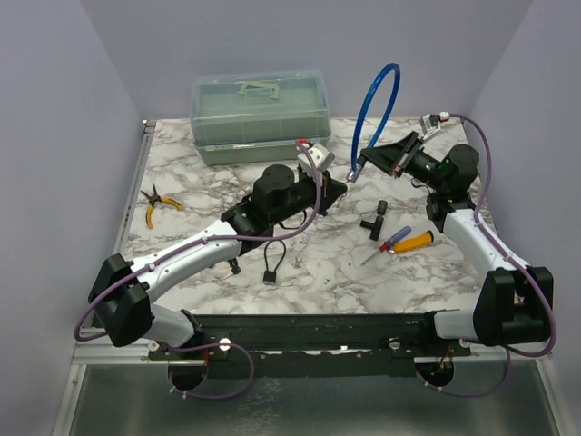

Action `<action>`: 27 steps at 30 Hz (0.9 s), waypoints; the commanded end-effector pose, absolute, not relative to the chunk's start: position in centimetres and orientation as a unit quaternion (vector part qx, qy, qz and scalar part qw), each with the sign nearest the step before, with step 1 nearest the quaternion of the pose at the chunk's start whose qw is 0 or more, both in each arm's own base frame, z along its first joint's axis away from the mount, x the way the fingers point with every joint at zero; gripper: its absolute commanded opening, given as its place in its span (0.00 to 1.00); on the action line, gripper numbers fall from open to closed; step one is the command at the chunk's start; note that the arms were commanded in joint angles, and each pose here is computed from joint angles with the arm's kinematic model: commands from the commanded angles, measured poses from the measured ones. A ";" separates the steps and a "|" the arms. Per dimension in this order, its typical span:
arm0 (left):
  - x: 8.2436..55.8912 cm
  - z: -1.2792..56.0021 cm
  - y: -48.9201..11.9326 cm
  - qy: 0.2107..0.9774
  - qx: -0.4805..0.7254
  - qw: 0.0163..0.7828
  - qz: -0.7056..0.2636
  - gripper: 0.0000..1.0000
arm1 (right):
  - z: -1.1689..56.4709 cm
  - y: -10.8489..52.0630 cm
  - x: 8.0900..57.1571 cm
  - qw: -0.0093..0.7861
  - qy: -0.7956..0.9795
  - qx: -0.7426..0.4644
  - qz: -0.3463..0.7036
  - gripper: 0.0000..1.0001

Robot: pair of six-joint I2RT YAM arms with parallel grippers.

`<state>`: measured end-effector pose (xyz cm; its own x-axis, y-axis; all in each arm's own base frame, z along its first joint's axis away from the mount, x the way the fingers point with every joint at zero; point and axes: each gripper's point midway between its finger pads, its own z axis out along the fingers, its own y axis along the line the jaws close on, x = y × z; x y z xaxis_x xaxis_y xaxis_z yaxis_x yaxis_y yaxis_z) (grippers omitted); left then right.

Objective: Lock with the key
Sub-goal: Lock the lock, then place the lock at the center of the board.

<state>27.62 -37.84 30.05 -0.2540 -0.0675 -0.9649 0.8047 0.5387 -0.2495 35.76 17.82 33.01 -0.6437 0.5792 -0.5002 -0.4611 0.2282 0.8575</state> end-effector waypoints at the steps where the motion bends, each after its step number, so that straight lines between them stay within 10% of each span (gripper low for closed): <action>1: 19.7 24.3 -39.3 0.669 0.429 0.486 -0.364 0.00 | 38.3 14.2 38.8 0.550 0.592 0.067 0.585 0.01; 27: 29.9 25.5 -33.3 0.759 0.205 0.492 -0.373 0.00 | 32.5 15.3 37.6 0.500 0.687 -0.002 0.528 0.01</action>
<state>27.20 -34.83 23.82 -0.3933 0.0557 -0.9177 0.7535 0.5915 -0.2870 38.87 14.51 33.44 -0.4761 0.6571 -0.5845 -0.4767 0.3657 0.7994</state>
